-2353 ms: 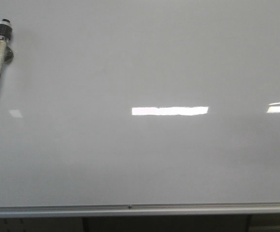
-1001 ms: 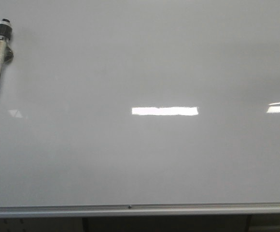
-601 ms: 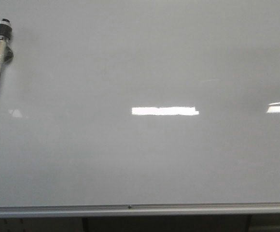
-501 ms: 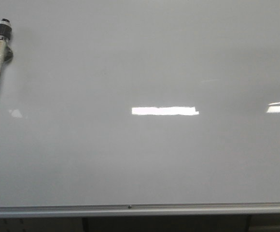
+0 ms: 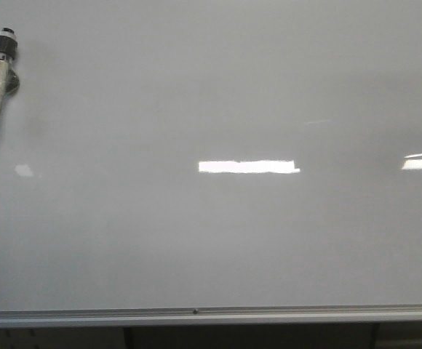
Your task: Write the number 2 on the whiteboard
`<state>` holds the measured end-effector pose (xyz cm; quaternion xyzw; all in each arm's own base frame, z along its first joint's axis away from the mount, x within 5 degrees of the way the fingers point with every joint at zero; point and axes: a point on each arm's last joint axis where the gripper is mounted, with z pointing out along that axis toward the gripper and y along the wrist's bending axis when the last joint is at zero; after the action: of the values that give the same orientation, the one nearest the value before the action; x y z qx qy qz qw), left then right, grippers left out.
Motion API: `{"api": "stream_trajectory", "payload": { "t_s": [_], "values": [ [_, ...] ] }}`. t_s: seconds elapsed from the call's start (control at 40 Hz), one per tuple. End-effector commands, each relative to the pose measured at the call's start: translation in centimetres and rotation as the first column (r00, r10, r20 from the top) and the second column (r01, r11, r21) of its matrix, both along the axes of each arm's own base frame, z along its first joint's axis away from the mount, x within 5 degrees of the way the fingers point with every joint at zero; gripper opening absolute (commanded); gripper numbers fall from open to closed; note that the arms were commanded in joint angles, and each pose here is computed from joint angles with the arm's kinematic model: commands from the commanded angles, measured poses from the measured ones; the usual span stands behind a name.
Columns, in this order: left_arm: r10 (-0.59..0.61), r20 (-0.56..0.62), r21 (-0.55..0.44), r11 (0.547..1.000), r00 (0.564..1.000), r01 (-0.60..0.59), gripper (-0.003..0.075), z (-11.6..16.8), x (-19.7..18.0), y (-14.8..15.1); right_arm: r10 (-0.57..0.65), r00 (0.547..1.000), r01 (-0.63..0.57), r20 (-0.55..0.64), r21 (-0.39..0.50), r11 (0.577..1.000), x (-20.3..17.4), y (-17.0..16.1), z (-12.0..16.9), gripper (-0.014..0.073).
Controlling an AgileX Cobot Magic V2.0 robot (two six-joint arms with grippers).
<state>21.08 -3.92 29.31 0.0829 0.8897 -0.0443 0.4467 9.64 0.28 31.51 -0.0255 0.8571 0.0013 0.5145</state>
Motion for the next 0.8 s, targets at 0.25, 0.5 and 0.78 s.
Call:
{"api": "stream_trajectory", "payload": {
  "t_s": [0.25,0.5,0.78],
  "values": [
    [0.002,0.11,-0.023,1.0,0.994,0.001,0.0584,-0.9,7.9,-1.6,-0.003,0.995,0.003,0.102,0.005,1.0,0.4,0.0,1.5,0.0549],
    [0.014,0.06,-0.021,1.0,0.998,-0.013,0.0584,-2.4,11.9,-2.1,-0.003,0.995,0.003,0.102,0.005,1.0,0.4,0.0,1.5,0.0549],
    [0.014,0.037,-0.017,1.0,0.999,-0.013,0.0391,-3.4,13.1,-2.3,-0.003,0.995,0.003,0.101,0.005,1.0,0.4,0.0,1.5,0.0549]
  ]
}}
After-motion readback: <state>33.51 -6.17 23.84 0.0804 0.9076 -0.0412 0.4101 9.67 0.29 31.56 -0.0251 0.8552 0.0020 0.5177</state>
